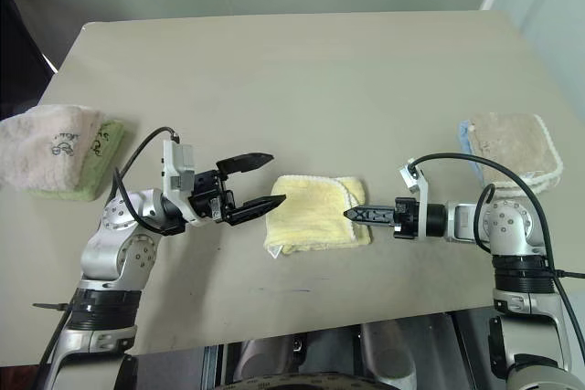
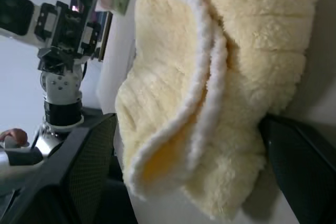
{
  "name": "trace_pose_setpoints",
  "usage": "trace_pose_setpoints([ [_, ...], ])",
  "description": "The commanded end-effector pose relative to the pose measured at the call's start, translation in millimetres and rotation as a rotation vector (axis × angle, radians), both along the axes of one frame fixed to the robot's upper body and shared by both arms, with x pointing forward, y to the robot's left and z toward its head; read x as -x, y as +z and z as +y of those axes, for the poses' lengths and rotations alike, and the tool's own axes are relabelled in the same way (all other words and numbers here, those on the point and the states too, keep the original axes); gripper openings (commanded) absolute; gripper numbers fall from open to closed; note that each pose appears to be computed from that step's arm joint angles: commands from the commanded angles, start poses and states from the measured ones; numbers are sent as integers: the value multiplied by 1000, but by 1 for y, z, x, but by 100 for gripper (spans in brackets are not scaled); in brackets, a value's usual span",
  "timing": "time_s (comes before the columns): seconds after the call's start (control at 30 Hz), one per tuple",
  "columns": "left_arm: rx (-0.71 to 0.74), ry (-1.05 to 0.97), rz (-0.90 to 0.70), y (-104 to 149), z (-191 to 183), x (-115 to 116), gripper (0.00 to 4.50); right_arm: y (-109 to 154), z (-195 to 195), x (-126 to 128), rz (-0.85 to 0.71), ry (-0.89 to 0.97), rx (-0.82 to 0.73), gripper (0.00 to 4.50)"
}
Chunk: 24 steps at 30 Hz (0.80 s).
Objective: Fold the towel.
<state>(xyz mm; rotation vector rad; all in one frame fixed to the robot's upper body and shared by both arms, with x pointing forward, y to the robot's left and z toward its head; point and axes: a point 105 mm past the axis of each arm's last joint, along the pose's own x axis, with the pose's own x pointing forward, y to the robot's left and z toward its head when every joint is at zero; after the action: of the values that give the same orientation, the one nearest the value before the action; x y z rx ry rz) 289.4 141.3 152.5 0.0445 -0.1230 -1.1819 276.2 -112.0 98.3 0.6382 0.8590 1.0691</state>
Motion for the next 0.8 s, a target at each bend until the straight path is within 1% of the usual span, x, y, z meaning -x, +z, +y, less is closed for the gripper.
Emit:
trace_pose_setpoints([
  [0.03,-1,-7,-58,11,-2,3,447,-11,8,2,23,22,26,450],
  [0.13,-7,-9,-54,9,-2,5,447,-10,11,2,26,29,13,450],
  [0.3,-6,-21,-42,5,-7,11,447,5,25,1,5,48,-61,450],
  [0.47,-19,-19,-41,3,-5,11,447,5,22,0,7,58,-34,450],
  [0.5,-19,-17,-42,3,-4,10,450,4,21,0,8,59,-27,414],
  [0.57,-23,-14,-45,3,-4,9,450,2,20,1,7,68,-14,368],
  [0.8,-33,-20,-49,-2,-8,9,450,-2,22,-2,1,66,2,122],
])
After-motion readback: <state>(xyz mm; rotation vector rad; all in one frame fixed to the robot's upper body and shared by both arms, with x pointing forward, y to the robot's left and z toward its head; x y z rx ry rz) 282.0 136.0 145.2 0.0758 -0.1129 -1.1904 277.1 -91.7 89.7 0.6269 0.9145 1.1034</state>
